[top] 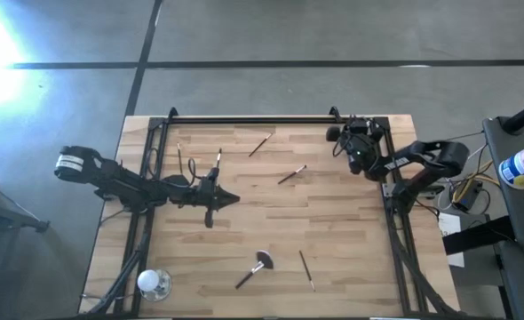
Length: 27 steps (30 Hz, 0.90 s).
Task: Put items in baskets/containers
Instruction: Put the lash brush into the pen holder
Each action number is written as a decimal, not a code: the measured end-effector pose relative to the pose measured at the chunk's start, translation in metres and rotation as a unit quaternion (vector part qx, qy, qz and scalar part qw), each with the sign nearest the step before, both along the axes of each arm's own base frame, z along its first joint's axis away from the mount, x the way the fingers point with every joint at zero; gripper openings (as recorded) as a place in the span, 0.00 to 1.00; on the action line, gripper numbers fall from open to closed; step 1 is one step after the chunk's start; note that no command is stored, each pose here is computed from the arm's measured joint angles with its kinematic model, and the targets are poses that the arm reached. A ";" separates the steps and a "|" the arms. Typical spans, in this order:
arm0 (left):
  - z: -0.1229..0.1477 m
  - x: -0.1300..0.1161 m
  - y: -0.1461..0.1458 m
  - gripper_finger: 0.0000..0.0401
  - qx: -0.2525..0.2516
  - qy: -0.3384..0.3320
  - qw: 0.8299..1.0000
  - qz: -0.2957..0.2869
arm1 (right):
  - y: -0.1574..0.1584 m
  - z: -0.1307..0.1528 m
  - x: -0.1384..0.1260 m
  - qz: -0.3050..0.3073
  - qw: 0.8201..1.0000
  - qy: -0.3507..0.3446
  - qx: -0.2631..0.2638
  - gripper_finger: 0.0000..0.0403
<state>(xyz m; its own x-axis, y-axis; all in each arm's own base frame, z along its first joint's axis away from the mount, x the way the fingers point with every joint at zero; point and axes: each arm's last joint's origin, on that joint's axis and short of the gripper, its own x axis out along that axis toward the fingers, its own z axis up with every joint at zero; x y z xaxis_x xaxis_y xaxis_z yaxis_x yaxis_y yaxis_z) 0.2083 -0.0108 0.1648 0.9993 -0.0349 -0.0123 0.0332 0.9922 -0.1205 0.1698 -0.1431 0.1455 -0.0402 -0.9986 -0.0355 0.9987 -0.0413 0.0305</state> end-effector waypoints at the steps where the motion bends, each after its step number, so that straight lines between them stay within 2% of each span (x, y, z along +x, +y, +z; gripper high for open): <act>1: -0.001 0.000 0.000 0.05 0.004 0.004 1.000 0.000 | 0.003 0.003 0.002 0.008 1.000 0.006 -0.004 0.09; 6: -0.006 0.000 0.000 0.05 0.024 0.030 0.999 0.000 | 0.031 0.022 0.015 0.079 0.996 0.036 -0.031 0.02; 9: -0.007 0.000 0.000 0.05 0.023 0.035 0.999 0.002 | 0.053 0.032 0.024 0.162 0.985 0.022 -0.049 0.02; 11: -0.007 0.000 0.000 0.05 0.011 0.036 0.999 0.003 | 0.068 0.036 0.031 0.245 0.968 0.002 -0.056 0.02; 14: -0.008 0.000 0.000 0.05 -0.009 0.041 0.999 0.006 | 0.087 0.034 0.041 0.367 0.929 -0.023 -0.048 0.02; 16: -0.008 0.000 0.001 0.05 -0.011 0.043 0.999 0.015 | 0.097 0.031 0.045 0.421 0.906 -0.032 -0.034 0.02; 18: -0.009 0.000 0.003 0.05 -0.013 0.051 0.998 0.042 | 0.105 0.026 0.049 0.451 0.892 -0.030 -0.023 0.02; 22: -0.007 0.006 0.014 0.05 -0.035 0.074 0.986 0.146 | 0.117 0.016 0.057 0.477 0.879 -0.010 -0.008 0.02; 24: -0.007 0.010 0.024 0.04 -0.034 0.117 0.975 0.187 | 0.120 0.012 0.061 0.484 0.875 -0.001 -0.002 0.02; 27: -0.004 0.014 0.045 0.02 -0.053 0.195 0.948 0.244 | 0.124 0.005 0.069 0.492 0.871 0.014 0.006 0.02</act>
<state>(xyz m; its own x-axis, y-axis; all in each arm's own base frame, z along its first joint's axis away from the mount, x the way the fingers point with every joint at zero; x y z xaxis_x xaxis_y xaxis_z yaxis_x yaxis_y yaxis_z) 0.2227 0.0341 0.1610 0.8170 0.4095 -0.4060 -0.4948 0.8594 -0.1287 0.2385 -0.0190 0.1502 0.8329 -0.5502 -0.0595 0.5517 0.8340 0.0117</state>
